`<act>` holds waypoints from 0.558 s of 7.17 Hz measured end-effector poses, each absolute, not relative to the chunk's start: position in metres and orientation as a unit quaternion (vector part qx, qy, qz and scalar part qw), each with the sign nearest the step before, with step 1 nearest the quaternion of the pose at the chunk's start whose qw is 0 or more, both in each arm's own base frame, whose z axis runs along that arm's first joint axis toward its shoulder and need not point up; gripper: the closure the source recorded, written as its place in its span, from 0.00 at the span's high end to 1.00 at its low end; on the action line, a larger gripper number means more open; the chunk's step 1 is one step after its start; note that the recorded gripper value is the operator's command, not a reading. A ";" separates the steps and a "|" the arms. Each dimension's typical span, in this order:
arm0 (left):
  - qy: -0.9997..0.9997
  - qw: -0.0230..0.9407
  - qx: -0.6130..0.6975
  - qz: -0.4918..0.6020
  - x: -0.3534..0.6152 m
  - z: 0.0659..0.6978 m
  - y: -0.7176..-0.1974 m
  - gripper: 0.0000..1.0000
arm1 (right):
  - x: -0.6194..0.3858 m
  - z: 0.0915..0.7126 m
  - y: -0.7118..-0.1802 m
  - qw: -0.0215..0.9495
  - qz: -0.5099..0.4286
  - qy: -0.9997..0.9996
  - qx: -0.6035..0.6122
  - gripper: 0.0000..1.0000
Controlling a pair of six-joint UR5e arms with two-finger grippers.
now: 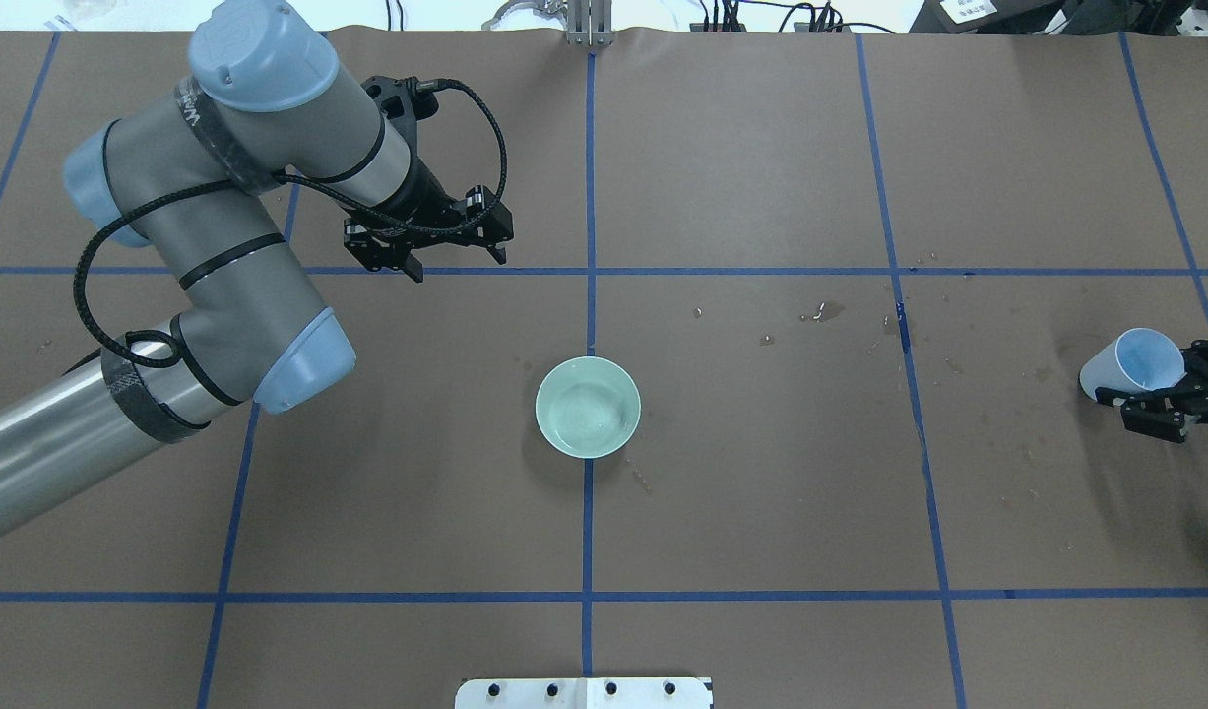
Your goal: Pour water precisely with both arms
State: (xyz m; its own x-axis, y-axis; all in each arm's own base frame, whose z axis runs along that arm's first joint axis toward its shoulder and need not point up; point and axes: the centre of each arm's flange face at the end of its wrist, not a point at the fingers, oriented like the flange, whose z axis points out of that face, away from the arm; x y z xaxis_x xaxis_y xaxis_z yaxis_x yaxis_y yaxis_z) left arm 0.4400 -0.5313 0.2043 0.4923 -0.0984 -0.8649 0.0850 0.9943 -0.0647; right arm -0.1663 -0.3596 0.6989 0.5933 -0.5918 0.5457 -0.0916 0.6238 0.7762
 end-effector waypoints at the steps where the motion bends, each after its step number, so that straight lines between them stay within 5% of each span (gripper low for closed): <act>1: 0.501 0.864 -0.007 -0.053 0.439 0.204 -0.532 0.99 | -0.167 0.698 -0.360 0.795 -0.155 -0.424 0.404 0.29; 4: 0.502 0.863 -0.005 -0.054 0.437 0.203 -0.533 0.99 | -0.173 0.686 -0.367 0.787 -0.155 -0.432 0.412 0.20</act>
State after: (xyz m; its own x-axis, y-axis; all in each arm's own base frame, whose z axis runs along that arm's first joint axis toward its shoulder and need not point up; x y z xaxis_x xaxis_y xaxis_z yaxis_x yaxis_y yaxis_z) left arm 0.4371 -0.5328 0.2034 0.4905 -0.0992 -0.8658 0.0884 0.9940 -0.0639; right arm -0.1726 -0.3667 0.6860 0.5792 -0.6002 0.5516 -0.1112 0.6121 0.7829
